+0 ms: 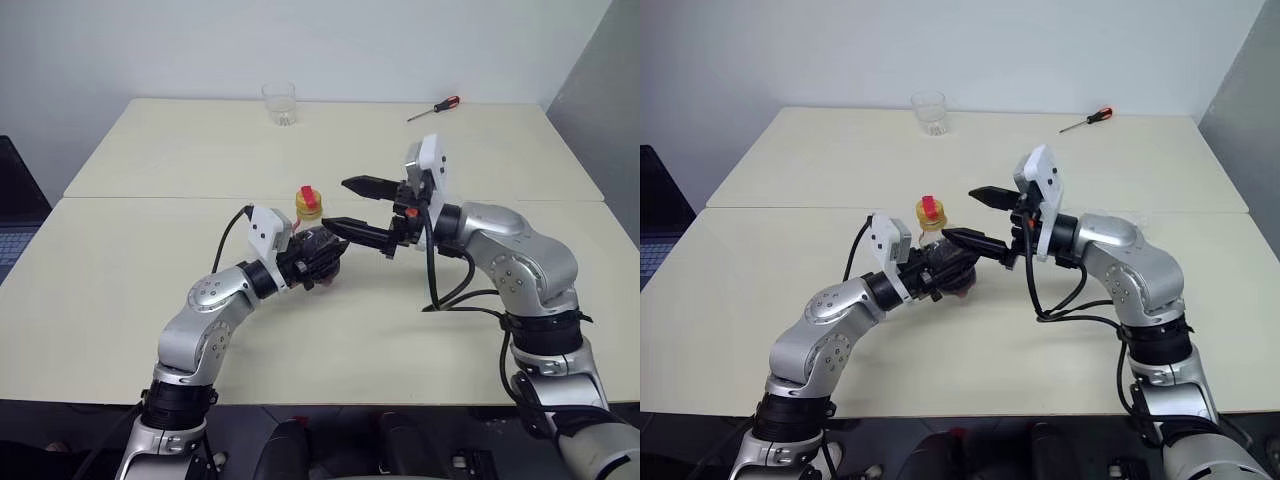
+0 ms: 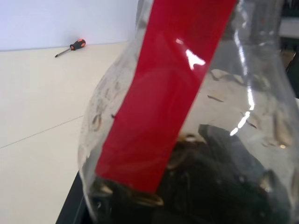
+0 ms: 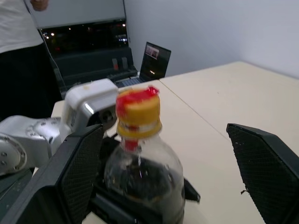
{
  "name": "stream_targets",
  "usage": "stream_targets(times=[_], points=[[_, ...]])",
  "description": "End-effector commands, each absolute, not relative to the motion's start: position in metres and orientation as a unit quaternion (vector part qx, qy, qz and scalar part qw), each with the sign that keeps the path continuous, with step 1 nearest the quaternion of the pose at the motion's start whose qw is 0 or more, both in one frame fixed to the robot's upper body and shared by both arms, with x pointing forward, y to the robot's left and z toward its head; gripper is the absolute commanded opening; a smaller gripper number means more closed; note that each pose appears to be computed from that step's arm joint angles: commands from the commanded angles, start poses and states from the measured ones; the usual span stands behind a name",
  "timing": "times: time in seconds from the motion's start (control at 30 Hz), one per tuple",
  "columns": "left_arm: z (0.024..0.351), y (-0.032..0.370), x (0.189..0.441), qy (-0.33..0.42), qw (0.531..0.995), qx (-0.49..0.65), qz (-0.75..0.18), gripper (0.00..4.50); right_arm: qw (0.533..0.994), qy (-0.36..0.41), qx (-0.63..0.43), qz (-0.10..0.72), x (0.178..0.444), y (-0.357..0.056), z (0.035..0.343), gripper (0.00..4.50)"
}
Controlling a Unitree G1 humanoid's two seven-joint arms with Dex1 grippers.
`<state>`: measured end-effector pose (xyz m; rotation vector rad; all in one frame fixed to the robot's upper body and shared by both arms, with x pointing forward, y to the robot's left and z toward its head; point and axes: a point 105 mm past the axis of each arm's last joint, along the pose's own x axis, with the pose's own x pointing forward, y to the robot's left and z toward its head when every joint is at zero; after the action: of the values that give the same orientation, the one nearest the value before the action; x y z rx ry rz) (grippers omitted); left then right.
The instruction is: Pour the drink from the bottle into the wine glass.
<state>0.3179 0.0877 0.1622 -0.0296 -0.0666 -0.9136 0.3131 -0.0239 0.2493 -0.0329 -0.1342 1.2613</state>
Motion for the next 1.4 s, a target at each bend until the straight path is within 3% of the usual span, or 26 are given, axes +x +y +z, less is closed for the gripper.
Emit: stream_targets(times=[0.03,0.53,0.63,0.83,1.4], points=[[0.182,0.087,0.313,-0.069,0.891,-0.007,-0.448,2.22,0.796,-0.085,-0.013,0.599,0.310,-0.016,0.263,4.47],[0.182,0.088,0.312,-0.069,0.893,-0.006,-0.445,2.22,0.768,-0.084,-0.008,0.634,0.300,0.000,0.267,4.47],[0.182,0.088,0.312,-0.071,0.893,-0.006,-0.444,2.22,0.765,-0.081,-0.012,0.639,0.300,0.002,0.266,3.89],[0.183,0.087,0.313,-0.072,0.893,-0.007,-0.445,2.22,0.765,-0.080,-0.014,0.639,0.301,0.005,0.266,1.79],[0.184,0.086,0.315,-0.074,0.893,-0.004,-0.443,2.22,0.757,-0.086,-0.036,0.647,0.300,0.007,0.263,1.79]])
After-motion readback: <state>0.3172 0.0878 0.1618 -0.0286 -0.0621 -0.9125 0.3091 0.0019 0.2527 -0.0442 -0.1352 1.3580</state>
